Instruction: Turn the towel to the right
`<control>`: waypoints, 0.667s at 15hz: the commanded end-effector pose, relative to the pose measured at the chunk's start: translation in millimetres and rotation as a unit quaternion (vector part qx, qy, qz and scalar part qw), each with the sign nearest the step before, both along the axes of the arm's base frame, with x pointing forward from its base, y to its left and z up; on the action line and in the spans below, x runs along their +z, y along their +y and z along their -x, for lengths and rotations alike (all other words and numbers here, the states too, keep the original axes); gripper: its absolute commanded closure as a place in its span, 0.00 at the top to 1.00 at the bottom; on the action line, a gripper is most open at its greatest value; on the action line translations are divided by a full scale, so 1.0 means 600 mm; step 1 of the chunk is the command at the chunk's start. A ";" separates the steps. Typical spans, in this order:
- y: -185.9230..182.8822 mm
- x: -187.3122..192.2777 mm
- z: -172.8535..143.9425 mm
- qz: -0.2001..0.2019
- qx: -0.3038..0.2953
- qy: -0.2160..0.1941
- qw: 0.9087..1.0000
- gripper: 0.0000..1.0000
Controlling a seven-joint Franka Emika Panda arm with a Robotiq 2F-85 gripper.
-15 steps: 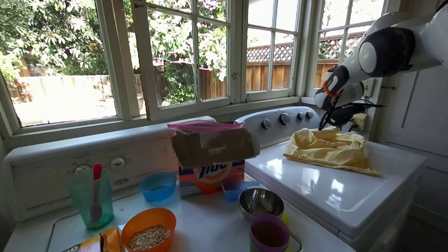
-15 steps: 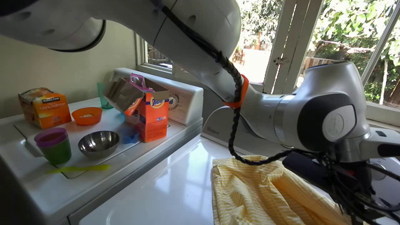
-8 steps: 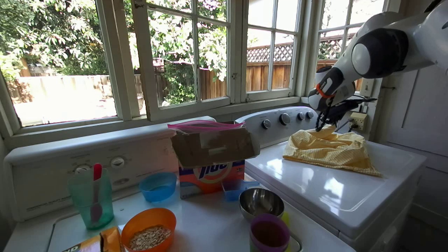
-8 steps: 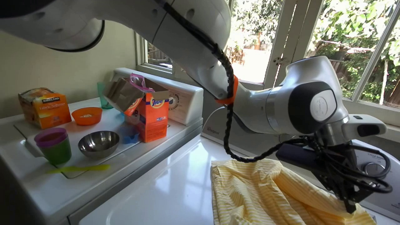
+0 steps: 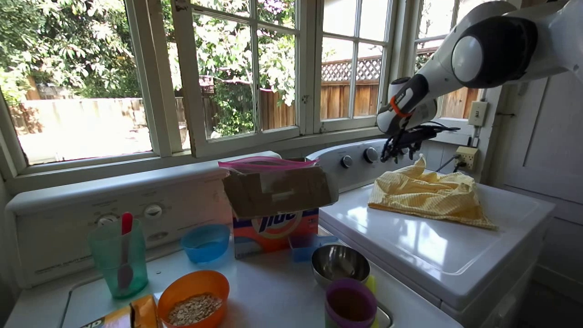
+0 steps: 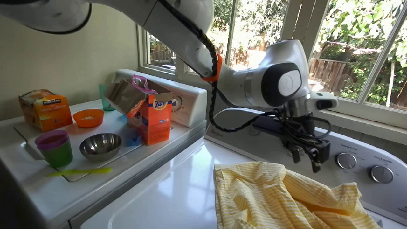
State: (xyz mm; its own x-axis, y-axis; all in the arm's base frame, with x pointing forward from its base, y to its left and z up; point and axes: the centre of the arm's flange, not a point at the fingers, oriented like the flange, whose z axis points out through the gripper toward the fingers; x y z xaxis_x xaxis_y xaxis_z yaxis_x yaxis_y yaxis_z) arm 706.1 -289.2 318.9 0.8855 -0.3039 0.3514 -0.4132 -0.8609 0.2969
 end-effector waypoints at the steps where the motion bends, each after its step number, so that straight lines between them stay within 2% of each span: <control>1: 0.102 -0.006 0.020 -0.037 -0.051 0.021 0.998 0.94; 2: 0.118 -0.012 0.021 -0.040 -0.067 0.033 0.996 1.00; 4: 0.137 -0.030 0.025 -0.041 -0.094 0.050 0.994 1.00; 9: 0.159 -0.061 0.062 -0.072 -0.062 0.085 0.992 1.00; 10: 0.165 -0.073 0.066 -0.078 -0.059 0.088 0.991 0.75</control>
